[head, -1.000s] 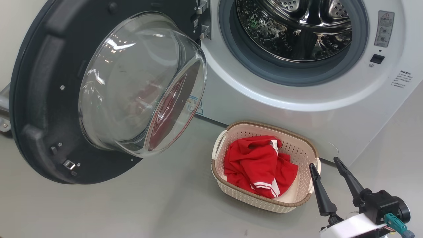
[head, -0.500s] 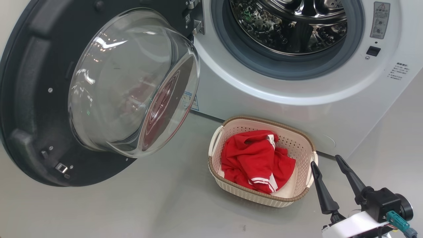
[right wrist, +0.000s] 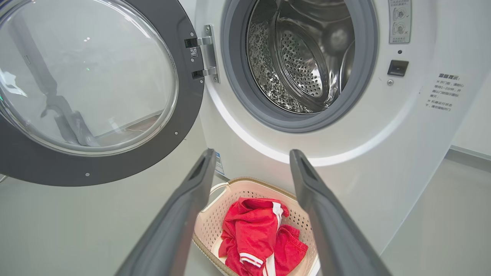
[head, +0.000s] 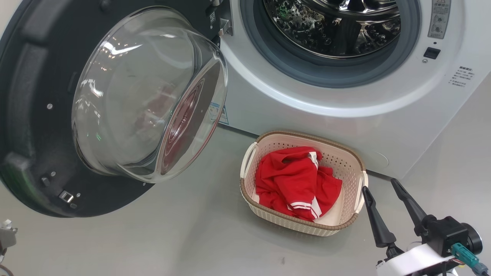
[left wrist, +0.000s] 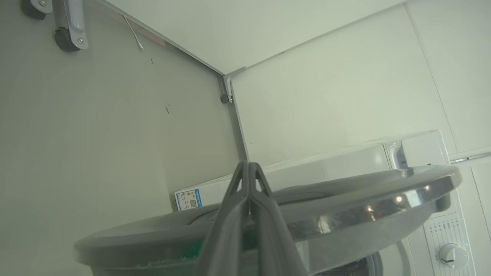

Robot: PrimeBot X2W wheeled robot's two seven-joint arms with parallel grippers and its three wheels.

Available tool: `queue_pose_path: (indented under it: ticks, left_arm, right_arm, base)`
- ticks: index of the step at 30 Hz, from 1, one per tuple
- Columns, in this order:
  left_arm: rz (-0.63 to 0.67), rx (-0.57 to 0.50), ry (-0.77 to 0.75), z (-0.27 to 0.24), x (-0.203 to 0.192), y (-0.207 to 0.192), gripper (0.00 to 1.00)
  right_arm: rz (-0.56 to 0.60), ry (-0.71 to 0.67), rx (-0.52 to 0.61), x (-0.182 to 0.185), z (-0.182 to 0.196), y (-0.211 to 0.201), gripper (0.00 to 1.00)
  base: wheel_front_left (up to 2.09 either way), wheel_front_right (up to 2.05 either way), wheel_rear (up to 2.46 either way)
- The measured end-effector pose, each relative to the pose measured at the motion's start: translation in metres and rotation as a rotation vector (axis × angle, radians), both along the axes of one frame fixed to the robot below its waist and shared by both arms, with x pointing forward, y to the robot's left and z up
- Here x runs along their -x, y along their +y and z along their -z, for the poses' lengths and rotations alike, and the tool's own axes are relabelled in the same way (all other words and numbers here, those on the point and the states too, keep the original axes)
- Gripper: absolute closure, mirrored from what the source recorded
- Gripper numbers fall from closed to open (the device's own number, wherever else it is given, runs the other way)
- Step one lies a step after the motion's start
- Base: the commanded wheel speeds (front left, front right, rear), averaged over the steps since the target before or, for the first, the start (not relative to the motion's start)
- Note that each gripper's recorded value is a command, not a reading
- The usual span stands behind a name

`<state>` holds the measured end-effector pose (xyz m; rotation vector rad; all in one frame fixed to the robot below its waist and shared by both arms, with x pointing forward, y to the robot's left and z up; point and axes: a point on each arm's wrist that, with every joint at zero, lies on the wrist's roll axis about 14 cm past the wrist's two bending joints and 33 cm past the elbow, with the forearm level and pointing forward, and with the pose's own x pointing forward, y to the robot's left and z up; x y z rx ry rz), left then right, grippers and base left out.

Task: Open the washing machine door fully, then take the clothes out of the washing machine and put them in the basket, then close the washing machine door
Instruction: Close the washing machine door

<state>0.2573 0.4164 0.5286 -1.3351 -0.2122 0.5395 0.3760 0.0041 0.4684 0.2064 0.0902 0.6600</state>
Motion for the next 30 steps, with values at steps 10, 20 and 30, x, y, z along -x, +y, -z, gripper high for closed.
queue_pose_path:
  ticks: [10, 20, 30]
  left_arm:
    - [0.085, 0.026, -0.027, 0.0, -0.004, -0.008, 1.0]
    - [0.251, 0.082, -0.113, -0.005, -0.01, -0.038, 1.0]
    - [0.435, 0.114, -0.138, -0.002, -0.011, -0.08, 1.0]
  right_arm:
    - [-0.005, 0.005, -0.001, -0.003, 0.002, 0.0, 0.0]
    - [-0.019, 0.002, -0.002, -0.003, 0.001, 0.004, 0.0]
    - [-0.033, -0.001, -0.006, -0.003, 0.0, 0.009, 0.0]
  base:
    - [0.0, 0.0, 0.0]
    - [0.0, 0.0, 0.0]
    - [0.0, 0.0, 0.0]
